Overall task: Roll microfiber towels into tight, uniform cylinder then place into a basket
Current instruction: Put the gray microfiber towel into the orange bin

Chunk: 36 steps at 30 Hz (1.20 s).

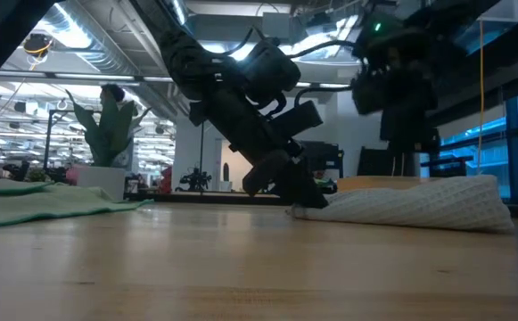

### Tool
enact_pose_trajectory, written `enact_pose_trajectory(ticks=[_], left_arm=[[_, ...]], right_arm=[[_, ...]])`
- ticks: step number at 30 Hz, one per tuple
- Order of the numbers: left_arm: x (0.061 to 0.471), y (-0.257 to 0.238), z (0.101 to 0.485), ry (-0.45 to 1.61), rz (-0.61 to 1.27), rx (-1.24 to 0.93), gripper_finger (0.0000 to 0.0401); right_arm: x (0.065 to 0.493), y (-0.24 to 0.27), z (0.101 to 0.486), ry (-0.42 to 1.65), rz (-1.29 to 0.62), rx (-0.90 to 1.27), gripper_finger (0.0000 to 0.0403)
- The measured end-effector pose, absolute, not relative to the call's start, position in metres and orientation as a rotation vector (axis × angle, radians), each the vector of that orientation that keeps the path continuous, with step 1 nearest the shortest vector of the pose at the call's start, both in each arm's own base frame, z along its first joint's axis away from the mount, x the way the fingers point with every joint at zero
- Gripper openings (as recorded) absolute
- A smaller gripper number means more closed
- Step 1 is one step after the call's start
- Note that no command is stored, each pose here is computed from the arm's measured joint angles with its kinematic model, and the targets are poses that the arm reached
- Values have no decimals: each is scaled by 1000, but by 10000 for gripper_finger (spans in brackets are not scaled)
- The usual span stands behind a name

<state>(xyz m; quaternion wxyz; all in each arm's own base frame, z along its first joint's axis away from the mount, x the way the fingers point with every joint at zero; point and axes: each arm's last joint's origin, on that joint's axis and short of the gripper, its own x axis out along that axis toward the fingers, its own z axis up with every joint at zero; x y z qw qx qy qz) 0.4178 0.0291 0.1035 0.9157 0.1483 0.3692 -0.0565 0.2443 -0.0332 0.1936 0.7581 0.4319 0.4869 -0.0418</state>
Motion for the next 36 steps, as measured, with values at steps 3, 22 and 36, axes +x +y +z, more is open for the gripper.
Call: enact_pose_trajectory(ticks=[3,22,36], left_arm=[[418,30,103,761,-114,305,14],[418,30,103,753,-114,305,14],[418,30,104,749,-113,305,14]], right_arm=[[244,-15,196,1070,-51,808,141],[235,19,191,1204,-124,728,130],[236,17,191,1194,-109,735,215]])
